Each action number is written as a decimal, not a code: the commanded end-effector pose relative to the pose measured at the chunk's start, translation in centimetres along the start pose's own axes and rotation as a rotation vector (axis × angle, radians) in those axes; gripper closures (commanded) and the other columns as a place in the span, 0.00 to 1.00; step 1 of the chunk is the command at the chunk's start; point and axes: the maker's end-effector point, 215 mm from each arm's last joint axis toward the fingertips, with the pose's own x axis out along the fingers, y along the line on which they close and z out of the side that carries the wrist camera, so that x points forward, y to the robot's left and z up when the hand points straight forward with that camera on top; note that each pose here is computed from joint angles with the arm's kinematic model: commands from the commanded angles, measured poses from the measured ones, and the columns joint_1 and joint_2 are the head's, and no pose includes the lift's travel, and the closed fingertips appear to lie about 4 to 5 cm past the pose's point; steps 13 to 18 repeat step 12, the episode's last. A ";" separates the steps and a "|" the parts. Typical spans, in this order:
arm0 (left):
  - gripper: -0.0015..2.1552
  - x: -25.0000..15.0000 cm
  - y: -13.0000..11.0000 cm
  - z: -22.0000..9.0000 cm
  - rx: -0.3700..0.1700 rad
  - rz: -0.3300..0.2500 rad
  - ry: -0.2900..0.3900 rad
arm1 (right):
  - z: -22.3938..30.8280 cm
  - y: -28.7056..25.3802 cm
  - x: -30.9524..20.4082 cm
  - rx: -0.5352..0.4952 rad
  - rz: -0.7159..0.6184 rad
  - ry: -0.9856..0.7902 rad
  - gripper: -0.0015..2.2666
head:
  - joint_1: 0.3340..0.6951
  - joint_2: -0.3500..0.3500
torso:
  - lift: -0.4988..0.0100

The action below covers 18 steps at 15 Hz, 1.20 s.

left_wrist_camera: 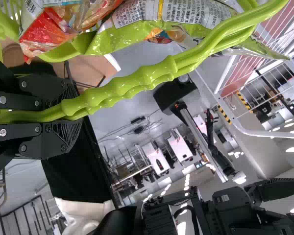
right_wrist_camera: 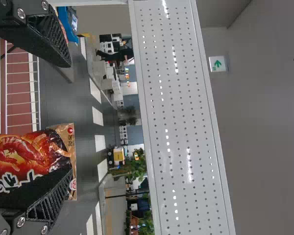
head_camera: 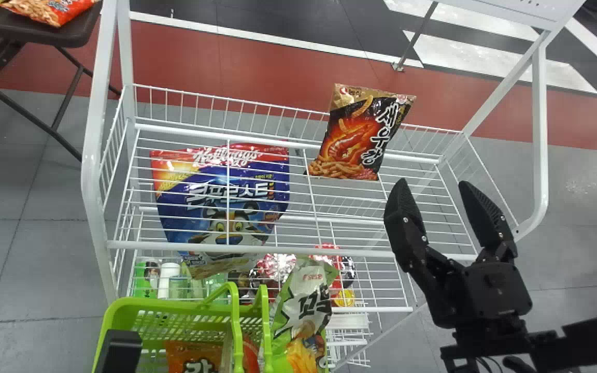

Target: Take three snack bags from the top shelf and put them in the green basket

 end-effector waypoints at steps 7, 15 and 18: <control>0.73 -0.1 -0.1 -0.4 -0.010 0.001 0.008 | 0.4 -0.1 -0.2 -0.002 -0.002 -0.014 0.02 | 1.00 0.00 | 0.92; 0.73 -0.2 -0.1 -0.6 -0.015 0.002 0.009 | 0.7 -0.2 -0.5 -0.006 -0.005 -0.026 0.02 | 1.00 0.00 | 0.92; 0.73 -0.2 -0.1 -0.6 -0.015 0.002 0.009 | 0.7 -0.2 -0.5 -0.006 -0.005 -0.026 0.02 | 1.00 0.00 | 0.92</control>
